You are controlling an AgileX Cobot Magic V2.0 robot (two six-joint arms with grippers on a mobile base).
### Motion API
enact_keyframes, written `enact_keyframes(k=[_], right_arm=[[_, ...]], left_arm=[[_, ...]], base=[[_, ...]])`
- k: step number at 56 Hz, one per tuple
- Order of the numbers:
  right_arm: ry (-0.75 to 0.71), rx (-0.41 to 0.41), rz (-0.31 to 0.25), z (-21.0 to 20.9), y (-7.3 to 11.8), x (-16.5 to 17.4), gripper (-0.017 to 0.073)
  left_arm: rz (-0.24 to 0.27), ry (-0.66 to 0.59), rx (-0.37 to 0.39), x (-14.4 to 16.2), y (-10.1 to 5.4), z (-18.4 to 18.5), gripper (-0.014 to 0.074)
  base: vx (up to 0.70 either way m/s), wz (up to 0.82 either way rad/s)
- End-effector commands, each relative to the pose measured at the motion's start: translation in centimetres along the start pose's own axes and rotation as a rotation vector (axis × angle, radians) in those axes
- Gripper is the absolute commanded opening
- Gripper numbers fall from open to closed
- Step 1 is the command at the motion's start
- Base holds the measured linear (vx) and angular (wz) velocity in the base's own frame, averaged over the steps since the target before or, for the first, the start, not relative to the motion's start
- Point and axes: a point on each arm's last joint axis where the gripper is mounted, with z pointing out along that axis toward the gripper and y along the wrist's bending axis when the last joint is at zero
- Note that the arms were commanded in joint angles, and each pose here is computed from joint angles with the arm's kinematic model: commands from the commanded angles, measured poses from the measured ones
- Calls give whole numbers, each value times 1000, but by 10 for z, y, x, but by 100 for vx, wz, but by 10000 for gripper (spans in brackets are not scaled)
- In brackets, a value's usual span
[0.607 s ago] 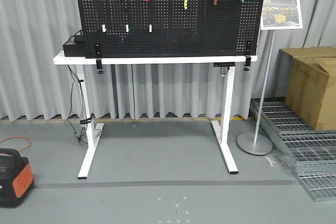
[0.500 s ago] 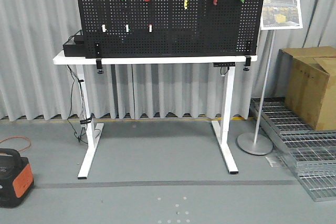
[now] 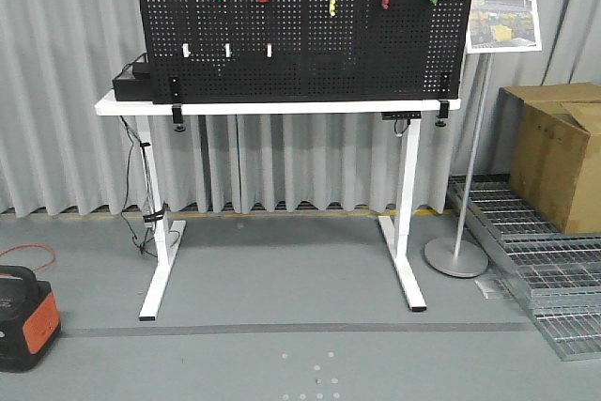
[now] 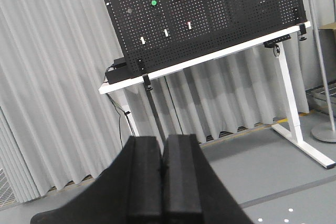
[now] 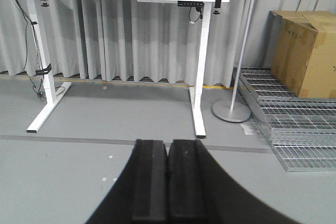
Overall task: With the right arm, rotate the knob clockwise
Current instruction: 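Drive the base forward toward the black pegboard until close to it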
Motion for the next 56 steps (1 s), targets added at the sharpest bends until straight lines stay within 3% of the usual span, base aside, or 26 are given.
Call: enact_keyframes(k=[1,56], right_arm=[[-87,20,-4,-1,-2,-5,-4],[-87,20,-4,-1,-2,-5,-4]], left_arm=[[-10,-60,-5,3,-2,-1,-6],[-10,-60,-5,3,-2,-1,-6]], base=[[0,1],[14,-3]])
